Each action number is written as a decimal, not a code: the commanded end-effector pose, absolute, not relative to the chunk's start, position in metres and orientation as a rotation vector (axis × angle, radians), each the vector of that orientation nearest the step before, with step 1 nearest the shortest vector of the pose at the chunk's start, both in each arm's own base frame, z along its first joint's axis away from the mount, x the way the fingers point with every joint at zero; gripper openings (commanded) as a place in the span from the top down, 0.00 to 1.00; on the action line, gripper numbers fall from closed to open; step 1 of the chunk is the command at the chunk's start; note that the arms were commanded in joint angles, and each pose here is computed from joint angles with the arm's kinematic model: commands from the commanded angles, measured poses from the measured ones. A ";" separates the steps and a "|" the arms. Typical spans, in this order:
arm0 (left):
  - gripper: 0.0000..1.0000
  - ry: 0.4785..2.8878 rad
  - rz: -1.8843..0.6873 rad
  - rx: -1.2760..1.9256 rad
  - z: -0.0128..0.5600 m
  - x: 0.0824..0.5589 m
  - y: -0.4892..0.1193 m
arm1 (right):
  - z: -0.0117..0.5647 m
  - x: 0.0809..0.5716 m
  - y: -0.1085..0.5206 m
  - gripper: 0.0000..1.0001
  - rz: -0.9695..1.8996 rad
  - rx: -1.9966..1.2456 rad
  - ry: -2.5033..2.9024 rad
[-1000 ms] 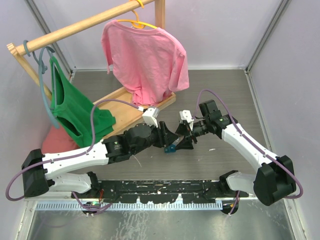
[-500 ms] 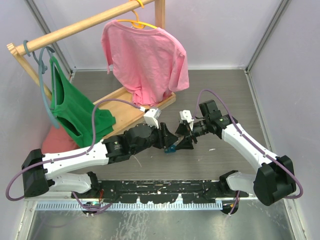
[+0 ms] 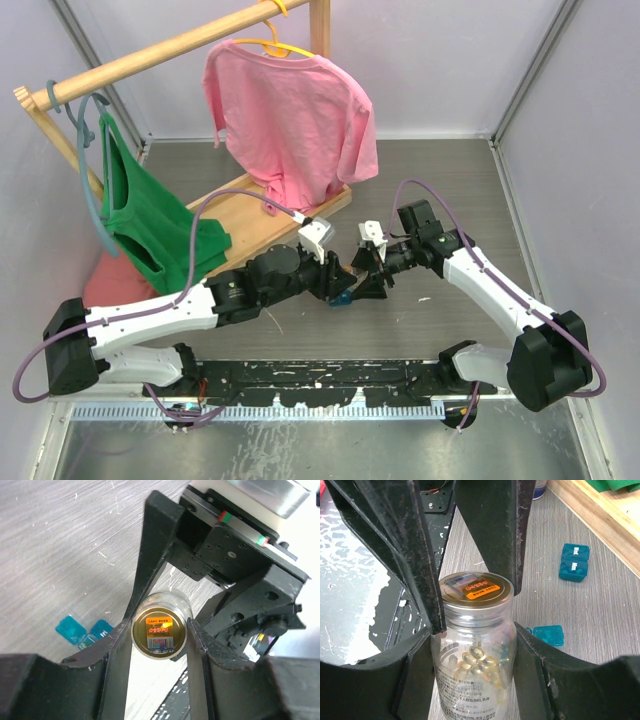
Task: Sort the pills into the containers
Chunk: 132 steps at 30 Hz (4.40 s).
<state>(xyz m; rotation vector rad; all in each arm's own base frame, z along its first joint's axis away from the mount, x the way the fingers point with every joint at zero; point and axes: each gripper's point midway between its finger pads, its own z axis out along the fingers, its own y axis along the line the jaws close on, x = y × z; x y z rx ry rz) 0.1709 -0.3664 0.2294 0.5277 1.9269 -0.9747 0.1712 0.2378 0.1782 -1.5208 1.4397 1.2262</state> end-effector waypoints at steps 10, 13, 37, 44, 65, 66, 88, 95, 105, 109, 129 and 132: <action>0.72 1.646 -0.923 0.921 0.237 0.169 -0.355 | 0.199 0.175 0.242 0.99 1.225 -1.516 1.366; 0.44 1.641 -0.940 0.807 0.253 0.175 -0.350 | 0.199 0.175 0.242 0.99 1.226 -1.514 1.366; 0.07 1.877 -0.939 0.162 0.274 0.178 -0.341 | 0.199 0.175 0.242 0.99 1.226 -1.516 1.366; 0.16 1.874 -0.937 0.175 0.271 0.183 -0.357 | 0.200 0.174 0.242 0.99 1.225 -1.517 1.362; 0.65 1.879 -0.948 0.276 0.265 0.180 -0.373 | 0.200 0.175 0.242 0.99 1.223 -1.515 1.363; 0.68 1.872 -0.953 0.289 0.265 0.180 -0.373 | 0.200 0.174 0.242 0.99 1.225 -1.516 1.363; 0.30 1.598 -0.890 0.728 0.264 0.166 -0.349 | 0.199 0.174 0.242 0.99 1.231 -1.516 1.365; 0.02 1.588 -0.985 0.479 0.287 0.166 -0.321 | 0.199 0.174 0.243 0.99 1.233 -1.517 1.363; 0.09 1.695 -1.106 0.226 0.289 0.175 -0.333 | 0.199 0.174 0.242 0.99 1.230 -1.516 1.365; 0.15 1.801 -1.029 0.153 0.278 0.188 -0.341 | 0.199 0.174 0.242 0.99 1.230 -1.517 1.364; 0.36 1.935 -1.031 0.197 0.260 0.185 -0.370 | 0.199 0.175 0.242 0.99 1.225 -1.517 1.365; 0.42 1.952 -1.022 0.213 0.256 0.184 -0.371 | 0.200 0.175 0.242 0.99 1.224 -1.516 1.365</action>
